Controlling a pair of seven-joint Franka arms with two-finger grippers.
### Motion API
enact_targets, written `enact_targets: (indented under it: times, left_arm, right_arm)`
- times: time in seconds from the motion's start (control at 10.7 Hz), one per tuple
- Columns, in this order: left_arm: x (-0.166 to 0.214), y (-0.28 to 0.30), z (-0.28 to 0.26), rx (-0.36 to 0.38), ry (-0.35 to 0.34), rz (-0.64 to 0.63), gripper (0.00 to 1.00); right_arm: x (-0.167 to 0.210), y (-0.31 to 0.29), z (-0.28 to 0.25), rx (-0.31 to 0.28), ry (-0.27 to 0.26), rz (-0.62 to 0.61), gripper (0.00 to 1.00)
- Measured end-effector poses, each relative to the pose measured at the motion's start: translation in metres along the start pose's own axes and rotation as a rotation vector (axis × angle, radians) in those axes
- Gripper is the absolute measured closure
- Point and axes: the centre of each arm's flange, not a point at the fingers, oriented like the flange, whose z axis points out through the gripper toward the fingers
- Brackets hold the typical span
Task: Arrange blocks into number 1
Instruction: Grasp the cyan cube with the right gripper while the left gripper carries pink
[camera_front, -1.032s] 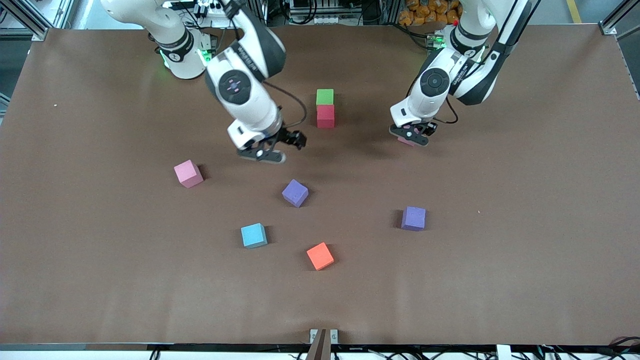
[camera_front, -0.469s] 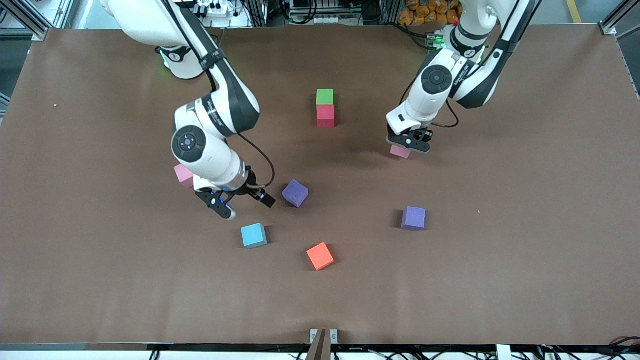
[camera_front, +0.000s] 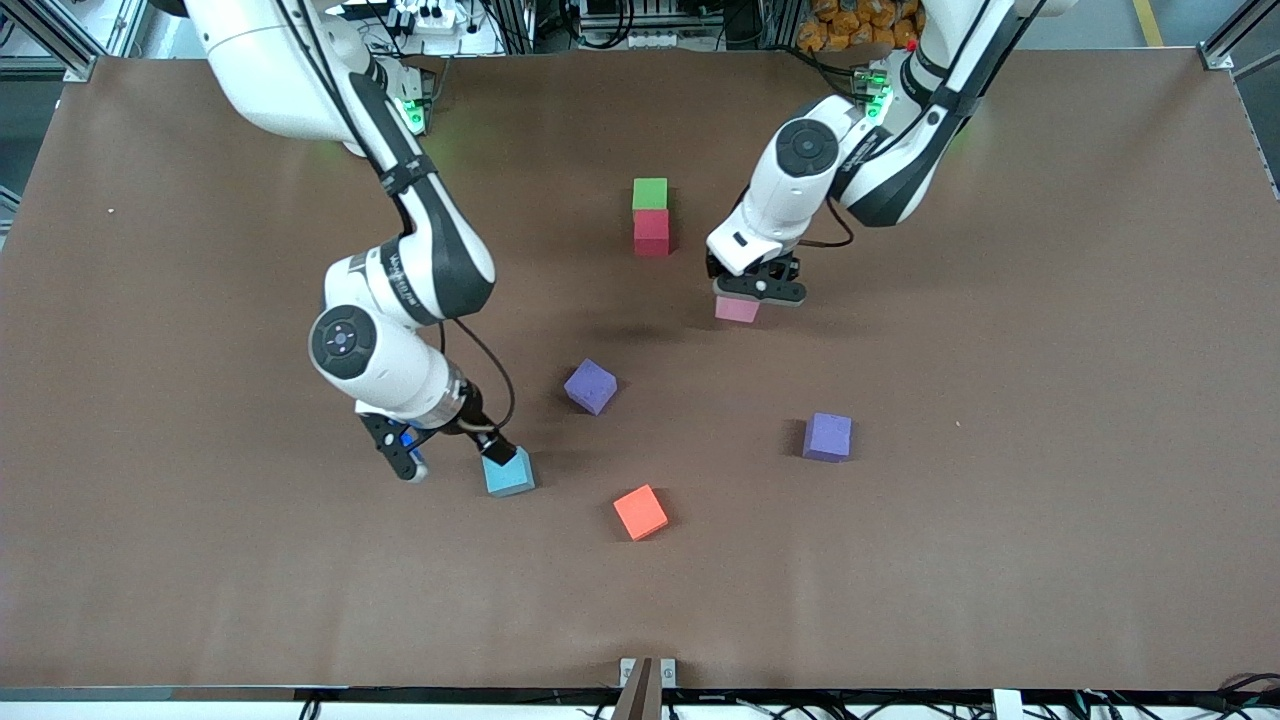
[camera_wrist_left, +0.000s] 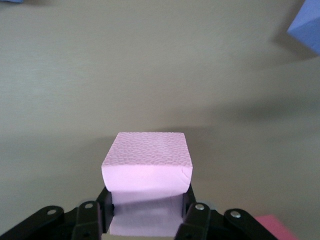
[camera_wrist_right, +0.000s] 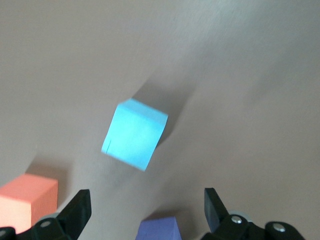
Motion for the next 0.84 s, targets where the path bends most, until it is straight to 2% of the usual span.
enact_targets:
  times: [0.38, 0.56, 0.84]
  left_arm:
    - [0.022, 0.052, 0.022, 0.007, -0.039, -0.099, 0.45]
    - [0.016, 0.074, 0.028, -0.006, -0.072, -0.132, 0.45]
    - [-0.01, 0.1, 0.044, 0.008, -0.107, -0.131, 0.45]
  right_arm:
    - [0.028, -0.006, 0.027, -0.009, 0.012, 0.028, 0.0]
    - [0.039, -0.017, 0.045, 0.0, 0.02, 0.037, 0.0]
    - [0.048, -0.025, 0.063, 0.025, -0.015, 0.088, 0.0]
